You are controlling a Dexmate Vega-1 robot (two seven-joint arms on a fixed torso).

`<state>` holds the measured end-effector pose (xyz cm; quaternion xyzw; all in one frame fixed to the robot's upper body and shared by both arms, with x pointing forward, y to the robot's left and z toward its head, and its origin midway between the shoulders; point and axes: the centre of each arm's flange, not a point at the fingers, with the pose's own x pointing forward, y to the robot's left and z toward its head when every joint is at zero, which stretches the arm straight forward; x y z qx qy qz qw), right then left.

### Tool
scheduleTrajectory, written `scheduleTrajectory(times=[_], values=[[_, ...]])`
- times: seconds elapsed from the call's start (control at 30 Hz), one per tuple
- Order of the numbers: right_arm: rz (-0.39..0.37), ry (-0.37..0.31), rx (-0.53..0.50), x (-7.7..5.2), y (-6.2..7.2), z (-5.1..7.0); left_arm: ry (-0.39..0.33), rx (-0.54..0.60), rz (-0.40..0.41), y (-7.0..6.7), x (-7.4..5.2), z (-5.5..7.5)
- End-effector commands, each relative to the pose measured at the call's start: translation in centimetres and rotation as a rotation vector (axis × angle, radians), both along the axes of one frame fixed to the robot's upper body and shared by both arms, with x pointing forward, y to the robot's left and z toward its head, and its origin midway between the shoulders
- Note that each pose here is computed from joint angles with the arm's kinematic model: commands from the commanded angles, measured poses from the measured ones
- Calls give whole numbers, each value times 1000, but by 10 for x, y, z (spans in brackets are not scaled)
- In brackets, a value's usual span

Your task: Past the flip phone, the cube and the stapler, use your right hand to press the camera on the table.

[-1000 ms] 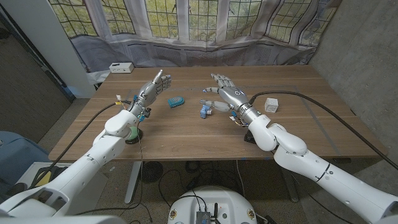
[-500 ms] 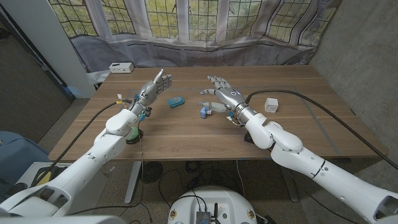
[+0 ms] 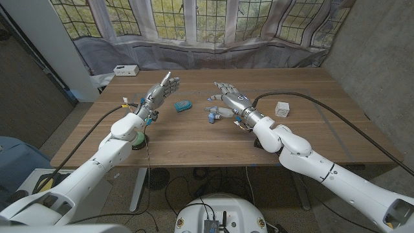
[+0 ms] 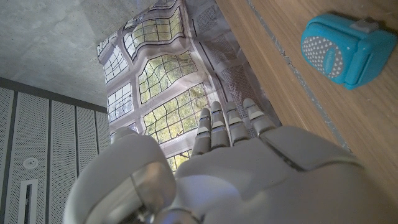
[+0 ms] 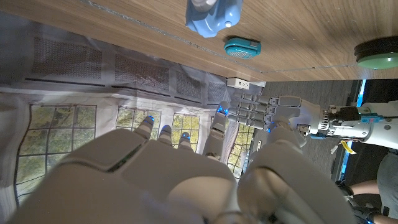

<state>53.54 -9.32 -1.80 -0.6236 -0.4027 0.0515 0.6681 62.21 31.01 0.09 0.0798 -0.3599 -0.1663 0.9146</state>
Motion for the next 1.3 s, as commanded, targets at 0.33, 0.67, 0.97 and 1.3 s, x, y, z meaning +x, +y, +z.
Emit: scheduleTrajectory(times=[0.33, 0.67, 0.97, 1.3], values=[[-20, 47, -25, 12, 9, -7, 9, 22, -33, -9, 5, -1], [-28, 56, -5, 19, 8, -15, 6, 26, -40, -12, 6, 1], [-32, 58, 0, 22, 7, -18, 9, 22, -39, -11, 7, 1], [-43, 80, -18, 27, 11, -23, 19, 25, -48, -13, 9, 1]])
